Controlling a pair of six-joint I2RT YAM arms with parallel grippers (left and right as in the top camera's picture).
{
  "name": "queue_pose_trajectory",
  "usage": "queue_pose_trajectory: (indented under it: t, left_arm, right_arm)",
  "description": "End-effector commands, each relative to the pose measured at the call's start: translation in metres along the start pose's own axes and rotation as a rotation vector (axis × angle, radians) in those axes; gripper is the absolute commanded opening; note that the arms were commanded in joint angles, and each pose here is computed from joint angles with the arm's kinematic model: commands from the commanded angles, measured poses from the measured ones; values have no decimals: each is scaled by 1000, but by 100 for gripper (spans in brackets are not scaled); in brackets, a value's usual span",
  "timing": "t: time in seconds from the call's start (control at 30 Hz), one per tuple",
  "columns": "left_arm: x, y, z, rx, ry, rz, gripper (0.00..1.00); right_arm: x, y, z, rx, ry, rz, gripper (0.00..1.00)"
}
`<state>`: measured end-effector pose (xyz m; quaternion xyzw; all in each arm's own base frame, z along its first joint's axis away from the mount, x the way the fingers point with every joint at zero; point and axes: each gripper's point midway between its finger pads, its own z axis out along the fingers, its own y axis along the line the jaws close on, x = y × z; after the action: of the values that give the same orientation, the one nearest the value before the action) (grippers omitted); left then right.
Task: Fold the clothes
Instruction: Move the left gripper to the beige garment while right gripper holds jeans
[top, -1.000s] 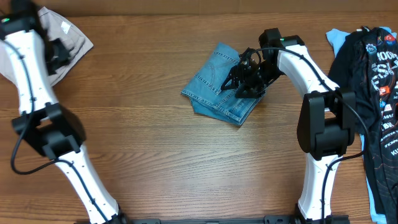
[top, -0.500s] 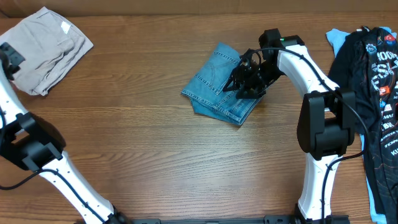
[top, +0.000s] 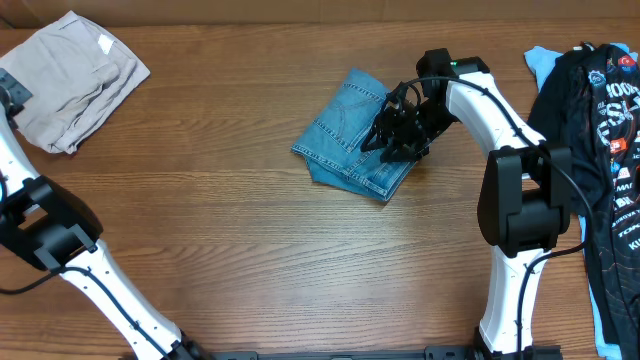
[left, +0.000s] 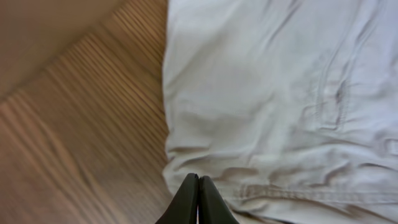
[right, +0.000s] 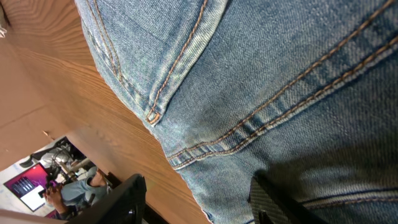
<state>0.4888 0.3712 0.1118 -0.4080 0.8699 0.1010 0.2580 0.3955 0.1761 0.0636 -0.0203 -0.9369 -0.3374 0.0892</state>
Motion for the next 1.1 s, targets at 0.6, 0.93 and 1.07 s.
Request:
queue_pose_trajectory:
  t: [0.6, 0.93, 1.07]
  left_arm:
    - [134, -63, 88, 116, 395, 18, 4]
    - [163, -135, 72, 152, 406, 97, 4]
    - [173, -158, 67, 164, 407, 107, 4]
  right_arm:
    - [-4, 7, -13, 2, -36, -20, 54]
    - [-4, 7, -13, 2, -37, -21, 53]
    - [-4, 6, -13, 2, -37, -21, 52]
